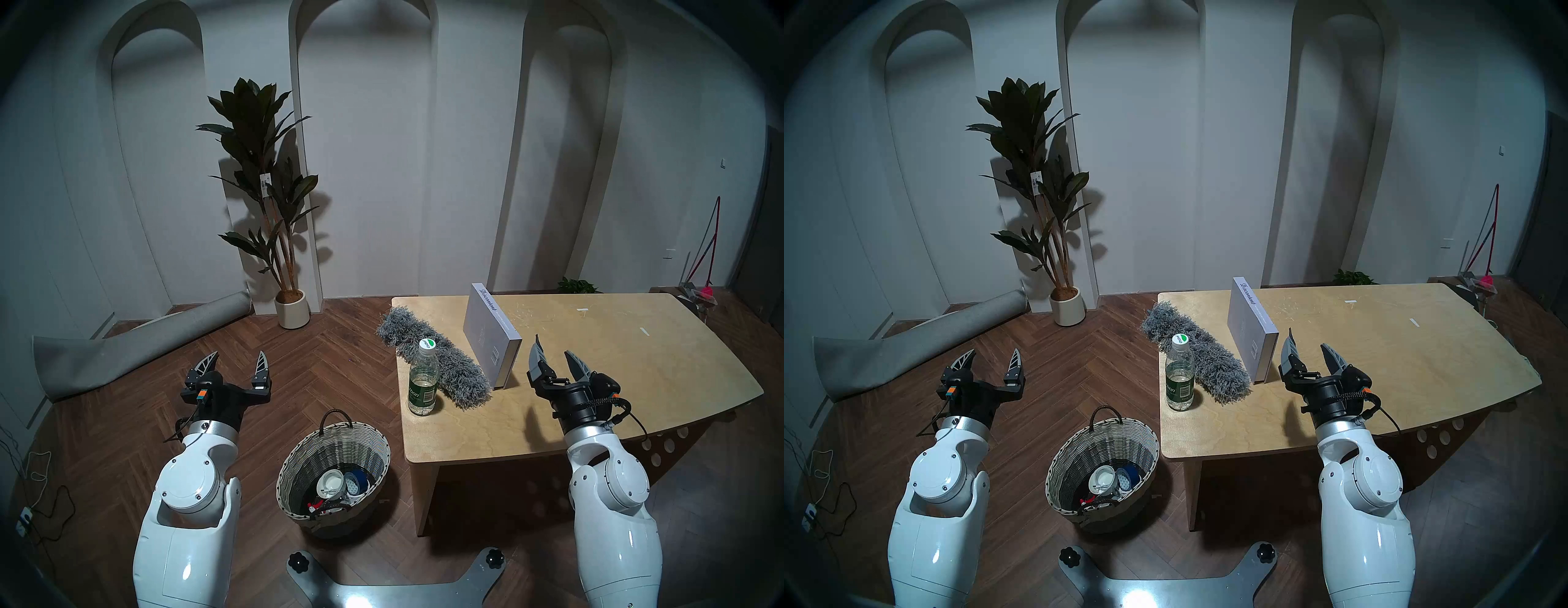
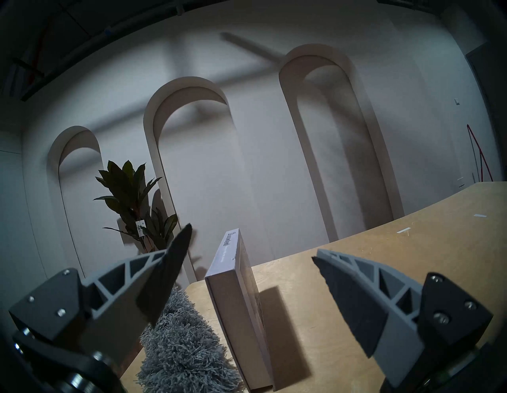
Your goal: Load the items into the basket from the rear
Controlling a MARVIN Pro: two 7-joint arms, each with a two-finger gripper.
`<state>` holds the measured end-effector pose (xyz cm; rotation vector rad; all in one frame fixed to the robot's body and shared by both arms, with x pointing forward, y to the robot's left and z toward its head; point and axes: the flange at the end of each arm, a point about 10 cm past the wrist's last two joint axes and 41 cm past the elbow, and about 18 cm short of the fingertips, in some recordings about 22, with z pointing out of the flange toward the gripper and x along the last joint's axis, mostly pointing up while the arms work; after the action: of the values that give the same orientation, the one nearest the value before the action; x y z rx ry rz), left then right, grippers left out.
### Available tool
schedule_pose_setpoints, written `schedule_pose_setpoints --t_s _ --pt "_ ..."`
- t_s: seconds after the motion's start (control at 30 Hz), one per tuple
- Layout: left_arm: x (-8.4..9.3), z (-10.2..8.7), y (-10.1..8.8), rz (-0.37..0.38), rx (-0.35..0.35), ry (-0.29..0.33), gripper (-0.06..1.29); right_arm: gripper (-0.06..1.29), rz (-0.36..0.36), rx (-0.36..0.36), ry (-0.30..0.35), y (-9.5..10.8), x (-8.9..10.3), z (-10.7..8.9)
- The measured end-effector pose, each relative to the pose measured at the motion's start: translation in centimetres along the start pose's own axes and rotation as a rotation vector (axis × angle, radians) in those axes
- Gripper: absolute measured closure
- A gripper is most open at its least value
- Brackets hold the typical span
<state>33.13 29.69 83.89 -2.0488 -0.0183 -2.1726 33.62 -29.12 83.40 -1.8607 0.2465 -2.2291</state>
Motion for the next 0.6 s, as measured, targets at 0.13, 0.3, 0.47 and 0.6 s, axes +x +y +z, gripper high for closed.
schedule_pose_setpoints --t_s 0.13,0.3,0.47,0.6 --pt "0.2 0.1 -0.1 0.014 0.004 -0.025 -0.02 -0.02 -0.039 0.013 -0.01 0.0 0.1 0.2" --pt "0.5 0.2 -0.3 0.026 0.034 -0.045 -0.02 -0.02 -0.085 0.105 -0.03 -1.6 -0.1 0.0" --pt "0.8 0.0 -1.0 0.028 0.077 -0.059 -0.02 -0.02 -0.102 0.193 -0.064 -3.5 0.0 -0.9" --pt "0.8 -0.3 -1.4 0.028 0.094 -0.07 -0.02 -0.02 -0.101 0.218 -0.108 -3.7 0.1 -1.4"
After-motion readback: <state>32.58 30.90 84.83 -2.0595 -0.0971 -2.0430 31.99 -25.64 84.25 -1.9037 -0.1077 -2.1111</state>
